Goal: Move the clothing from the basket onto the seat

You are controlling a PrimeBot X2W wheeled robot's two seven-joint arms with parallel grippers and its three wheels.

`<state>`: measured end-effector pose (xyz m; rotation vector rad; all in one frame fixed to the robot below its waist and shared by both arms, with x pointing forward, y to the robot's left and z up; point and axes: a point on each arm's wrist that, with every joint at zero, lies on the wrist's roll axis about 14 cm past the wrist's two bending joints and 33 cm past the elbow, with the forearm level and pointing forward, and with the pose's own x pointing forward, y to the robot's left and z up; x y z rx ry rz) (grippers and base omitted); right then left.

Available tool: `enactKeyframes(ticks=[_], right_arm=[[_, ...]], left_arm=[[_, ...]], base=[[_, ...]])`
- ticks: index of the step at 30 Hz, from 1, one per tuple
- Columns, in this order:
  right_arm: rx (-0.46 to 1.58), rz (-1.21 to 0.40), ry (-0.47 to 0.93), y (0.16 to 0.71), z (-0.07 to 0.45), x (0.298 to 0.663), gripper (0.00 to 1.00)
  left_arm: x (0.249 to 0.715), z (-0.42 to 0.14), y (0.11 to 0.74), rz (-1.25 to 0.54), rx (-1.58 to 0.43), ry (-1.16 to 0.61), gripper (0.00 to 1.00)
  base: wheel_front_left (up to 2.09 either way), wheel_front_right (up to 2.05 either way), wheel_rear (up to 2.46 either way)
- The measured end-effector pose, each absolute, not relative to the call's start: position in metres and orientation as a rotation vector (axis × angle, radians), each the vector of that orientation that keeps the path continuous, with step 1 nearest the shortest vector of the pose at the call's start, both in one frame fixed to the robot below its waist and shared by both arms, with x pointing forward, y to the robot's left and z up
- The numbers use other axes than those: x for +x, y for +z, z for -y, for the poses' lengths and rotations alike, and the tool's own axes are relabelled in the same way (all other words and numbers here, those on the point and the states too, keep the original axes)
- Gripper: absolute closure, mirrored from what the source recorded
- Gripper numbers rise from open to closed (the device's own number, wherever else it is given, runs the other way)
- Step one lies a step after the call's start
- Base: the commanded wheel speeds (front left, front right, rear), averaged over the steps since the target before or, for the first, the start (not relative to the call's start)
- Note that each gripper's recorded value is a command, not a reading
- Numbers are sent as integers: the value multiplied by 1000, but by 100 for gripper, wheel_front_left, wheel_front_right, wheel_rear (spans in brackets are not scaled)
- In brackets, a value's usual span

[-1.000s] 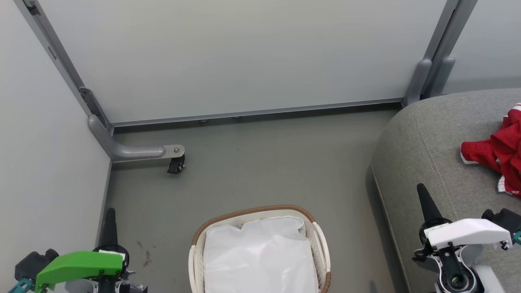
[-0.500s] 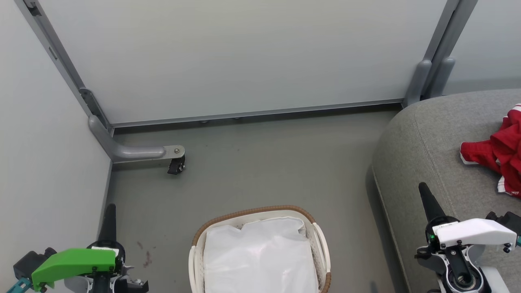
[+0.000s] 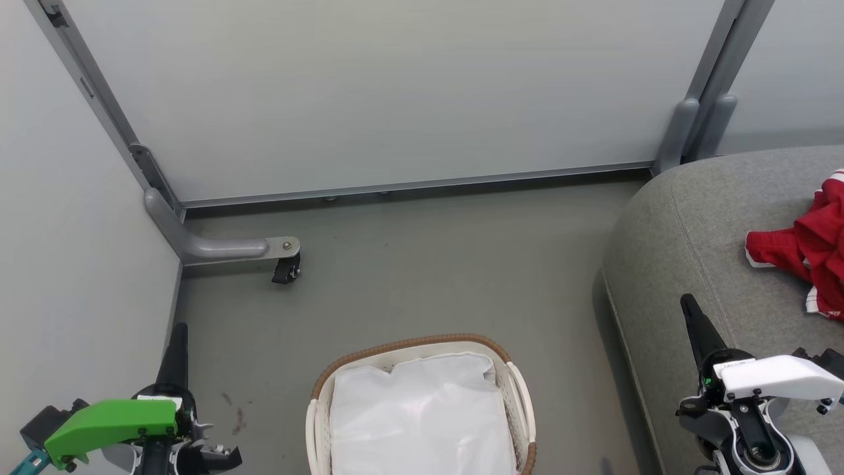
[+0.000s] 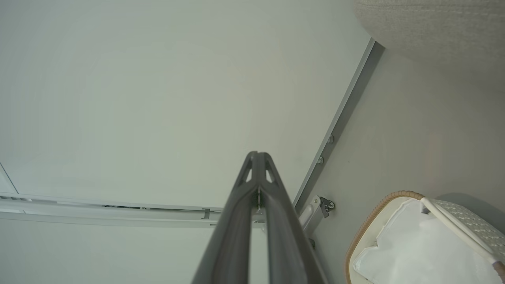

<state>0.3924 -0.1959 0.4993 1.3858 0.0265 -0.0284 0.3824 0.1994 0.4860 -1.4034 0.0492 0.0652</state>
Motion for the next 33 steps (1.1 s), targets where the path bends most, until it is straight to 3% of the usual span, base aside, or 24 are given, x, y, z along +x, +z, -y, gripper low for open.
enactKeyframes(ticks=[33], right_arm=[[1576,-1,2,508,199,390,100]], left_arm=[[388,-199,504,-10,-1577,9,100]], base=[[0,0,0]])
